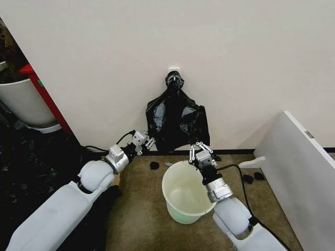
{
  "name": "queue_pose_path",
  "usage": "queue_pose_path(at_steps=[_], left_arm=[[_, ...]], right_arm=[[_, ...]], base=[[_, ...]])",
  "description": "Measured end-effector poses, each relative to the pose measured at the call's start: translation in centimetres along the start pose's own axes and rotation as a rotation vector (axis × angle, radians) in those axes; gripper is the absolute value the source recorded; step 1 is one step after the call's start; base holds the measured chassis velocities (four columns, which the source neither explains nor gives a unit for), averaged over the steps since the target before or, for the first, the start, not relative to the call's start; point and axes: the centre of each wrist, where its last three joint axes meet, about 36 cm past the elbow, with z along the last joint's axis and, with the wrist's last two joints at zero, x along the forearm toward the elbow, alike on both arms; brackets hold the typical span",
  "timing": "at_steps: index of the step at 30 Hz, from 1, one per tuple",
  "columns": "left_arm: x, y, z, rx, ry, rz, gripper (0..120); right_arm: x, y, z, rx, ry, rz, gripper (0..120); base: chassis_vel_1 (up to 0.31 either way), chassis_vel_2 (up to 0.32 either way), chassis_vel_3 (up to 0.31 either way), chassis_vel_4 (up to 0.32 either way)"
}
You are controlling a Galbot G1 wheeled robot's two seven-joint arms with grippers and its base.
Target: Place the garbage bag over the trash bin.
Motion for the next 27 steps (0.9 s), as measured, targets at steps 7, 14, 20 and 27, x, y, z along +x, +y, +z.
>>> queue_pose_path(at_steps=[7, 14, 20, 27], left_arm=[[3.8, -0.7, 0.9, 0.029, 0.063, -0.135, 0], [6.5, -2.7, 1.2, 0.033, 0.149, -0.244, 0], [8.0, -4.3, -1.7, 0.025, 0.086, -0.252, 0], [7.8, -4.6, -3.5, 0.101, -0.086, -0.166, 0]], right_arm=[[3.6, 1.4, -0.9, -0.126, 0.141, 0.034, 0], [7.1, 2.5, -2.7, -0.201, 0.286, 0.084, 0], [8.7, 2.2, -5.7, -0.187, 0.23, 0.074, 0], [7.3, 0.2, -8.5, -0.147, 0.03, 0.087, 0]], base=[[0.0, 0.0, 0.0, 0.0], [0.0, 0.0, 0.0, 0.0], [0.0, 0.0, 0.0, 0.0], [0.0, 0.0, 0.0, 0.0]])
